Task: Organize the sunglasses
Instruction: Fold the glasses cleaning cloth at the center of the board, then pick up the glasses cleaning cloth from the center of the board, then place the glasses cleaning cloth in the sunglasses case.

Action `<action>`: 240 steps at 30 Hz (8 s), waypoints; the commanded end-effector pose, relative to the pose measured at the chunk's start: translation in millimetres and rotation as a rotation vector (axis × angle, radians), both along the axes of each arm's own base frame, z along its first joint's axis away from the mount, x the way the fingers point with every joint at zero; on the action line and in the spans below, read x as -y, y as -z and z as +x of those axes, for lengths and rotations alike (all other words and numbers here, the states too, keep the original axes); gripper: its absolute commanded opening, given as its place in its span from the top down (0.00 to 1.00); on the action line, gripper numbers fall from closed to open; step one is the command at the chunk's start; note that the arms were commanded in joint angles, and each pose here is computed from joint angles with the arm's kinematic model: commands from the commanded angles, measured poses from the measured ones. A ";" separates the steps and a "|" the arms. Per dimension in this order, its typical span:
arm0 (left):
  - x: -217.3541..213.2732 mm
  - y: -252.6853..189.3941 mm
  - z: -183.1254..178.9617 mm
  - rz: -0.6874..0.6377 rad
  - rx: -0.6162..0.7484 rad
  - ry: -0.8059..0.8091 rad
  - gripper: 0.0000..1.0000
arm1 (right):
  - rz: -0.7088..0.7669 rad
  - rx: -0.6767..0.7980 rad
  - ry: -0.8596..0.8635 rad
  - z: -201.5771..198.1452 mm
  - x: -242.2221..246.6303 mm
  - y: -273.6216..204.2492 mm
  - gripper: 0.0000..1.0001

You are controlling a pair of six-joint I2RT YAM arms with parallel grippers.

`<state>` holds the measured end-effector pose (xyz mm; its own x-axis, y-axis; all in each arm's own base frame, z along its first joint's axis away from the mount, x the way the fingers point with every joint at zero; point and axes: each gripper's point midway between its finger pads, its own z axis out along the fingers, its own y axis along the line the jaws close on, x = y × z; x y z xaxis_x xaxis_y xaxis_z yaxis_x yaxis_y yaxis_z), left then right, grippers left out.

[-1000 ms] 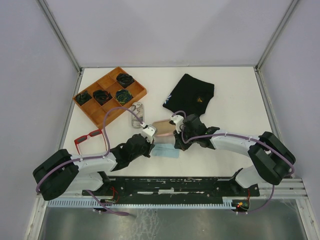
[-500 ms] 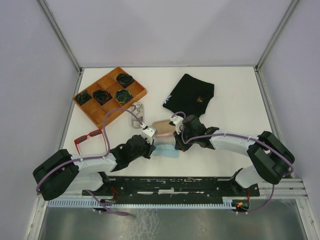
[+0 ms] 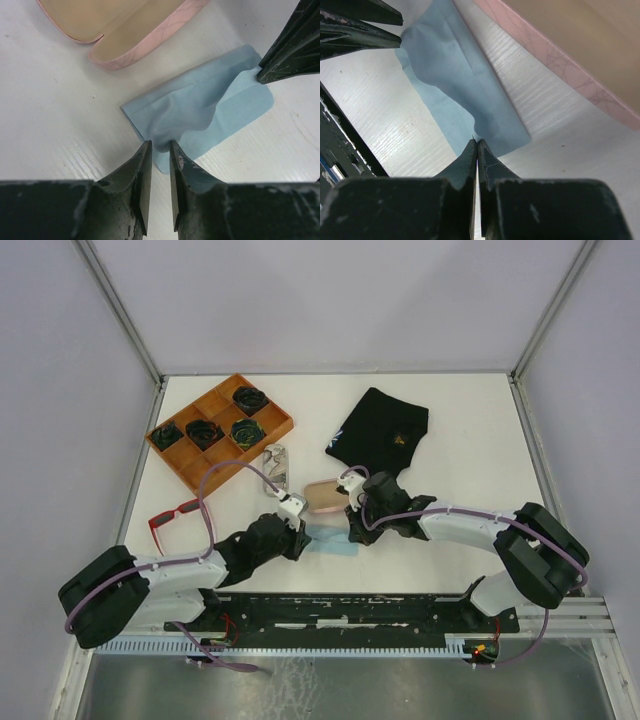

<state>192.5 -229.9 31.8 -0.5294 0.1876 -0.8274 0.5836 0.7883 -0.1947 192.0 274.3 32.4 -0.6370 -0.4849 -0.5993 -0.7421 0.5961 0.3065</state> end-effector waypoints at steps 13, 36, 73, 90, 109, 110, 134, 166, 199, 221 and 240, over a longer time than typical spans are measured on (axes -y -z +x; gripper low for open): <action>-2.6 -47.8 -7.9 -0.256 0.003 -0.090 0.53 | -0.027 -0.024 0.000 -16.9 10.9 -8.4 0.72; 6.8 -32.6 30.7 -0.139 -0.096 -0.166 0.43 | 0.034 0.019 0.600 37.0 28.4 -22.3 0.54; 17.4 1.0 39.1 -0.052 -0.189 -0.184 0.52 | 0.079 -0.012 0.757 40.9 36.1 -17.7 0.53; 22.2 8.7 28.3 -0.069 -0.214 -0.127 0.82 | 0.078 -0.008 0.755 40.1 37.5 -18.2 0.53; 9.1 10.0 24.0 -0.058 -0.203 -0.158 0.97 | 0.084 -0.117 0.669 37.3 6.3 1.6 0.50; 9.4 9.7 24.2 -0.059 -0.203 -0.157 0.97 | 0.081 -0.119 0.668 37.3 5.7 1.7 0.50; 11.5 7.4 23.4 -0.063 -0.201 -0.142 0.97 | -0.020 -0.183 0.644 23.2 13.1 24.2 0.64; 30.5 -52.3 32.1 -0.173 -0.084 -0.057 0.97 | 0.180 0.053 0.564 42.7 9.2 -56.2 1.00; 29.4 -79.6 118.1 -0.167 0.051 -0.226 0.97 | 0.076 0.216 0.609 128.1 16.7 -75.1 1.00; 27.0 -54.4 143.5 -0.124 0.073 -0.254 0.97 | 0.057 0.193 0.610 164.3 11.9 -51.9 1.00; 22.7 -45.3 151.8 -0.082 0.091 -0.265 0.97 | 0.063 0.189 0.642 174.1 16.1 -44.2 1.00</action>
